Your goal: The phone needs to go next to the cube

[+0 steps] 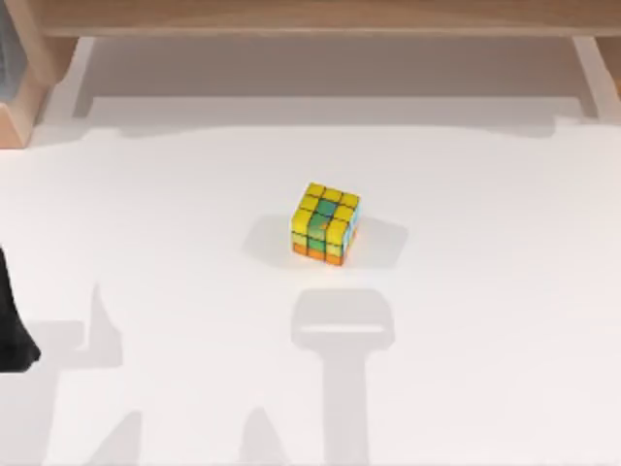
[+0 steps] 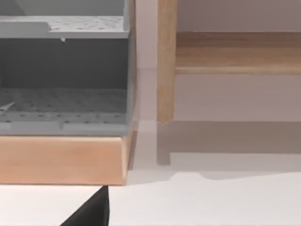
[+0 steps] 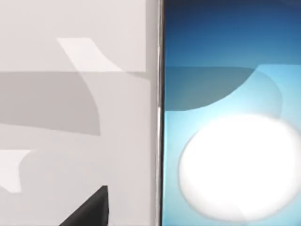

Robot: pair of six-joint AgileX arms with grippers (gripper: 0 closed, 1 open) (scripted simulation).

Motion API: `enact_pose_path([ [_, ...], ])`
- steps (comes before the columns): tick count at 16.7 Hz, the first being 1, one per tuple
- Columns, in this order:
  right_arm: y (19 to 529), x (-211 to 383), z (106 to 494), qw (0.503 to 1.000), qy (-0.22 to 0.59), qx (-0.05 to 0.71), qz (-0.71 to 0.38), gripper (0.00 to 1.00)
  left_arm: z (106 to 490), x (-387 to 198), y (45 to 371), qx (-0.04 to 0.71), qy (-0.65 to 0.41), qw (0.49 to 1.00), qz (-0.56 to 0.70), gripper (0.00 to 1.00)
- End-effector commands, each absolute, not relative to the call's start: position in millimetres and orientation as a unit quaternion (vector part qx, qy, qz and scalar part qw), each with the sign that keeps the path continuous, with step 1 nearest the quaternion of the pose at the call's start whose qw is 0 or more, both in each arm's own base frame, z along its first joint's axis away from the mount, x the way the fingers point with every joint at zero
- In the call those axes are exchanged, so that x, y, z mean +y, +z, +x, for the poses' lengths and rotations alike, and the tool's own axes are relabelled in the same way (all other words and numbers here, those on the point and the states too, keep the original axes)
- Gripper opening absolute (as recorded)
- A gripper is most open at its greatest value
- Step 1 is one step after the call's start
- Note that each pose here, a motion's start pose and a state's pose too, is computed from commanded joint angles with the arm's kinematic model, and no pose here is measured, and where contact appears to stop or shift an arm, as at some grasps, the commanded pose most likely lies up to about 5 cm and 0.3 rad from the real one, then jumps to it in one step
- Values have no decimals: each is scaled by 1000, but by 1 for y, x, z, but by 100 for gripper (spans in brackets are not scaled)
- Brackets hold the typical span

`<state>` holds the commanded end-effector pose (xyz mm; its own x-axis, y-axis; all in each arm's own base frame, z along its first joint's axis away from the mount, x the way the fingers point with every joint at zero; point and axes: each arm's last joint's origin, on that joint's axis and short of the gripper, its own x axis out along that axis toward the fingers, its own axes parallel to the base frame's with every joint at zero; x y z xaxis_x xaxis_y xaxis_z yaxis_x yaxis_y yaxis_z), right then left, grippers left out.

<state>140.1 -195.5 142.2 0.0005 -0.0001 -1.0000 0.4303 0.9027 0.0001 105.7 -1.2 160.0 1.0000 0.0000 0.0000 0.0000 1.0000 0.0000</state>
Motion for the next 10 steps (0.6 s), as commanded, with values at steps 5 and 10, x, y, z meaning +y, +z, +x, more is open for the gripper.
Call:
enact_pose_path([
  [5, 116, -197, 140, 690, -157, 689, 156, 100, 106, -1, 160, 0, 0, 1000, 0, 100],
  [10, 103, -197, 140, 690, -156, 690, 157, 100, 106, -1, 160, 0, 0, 1000, 0, 100],
])
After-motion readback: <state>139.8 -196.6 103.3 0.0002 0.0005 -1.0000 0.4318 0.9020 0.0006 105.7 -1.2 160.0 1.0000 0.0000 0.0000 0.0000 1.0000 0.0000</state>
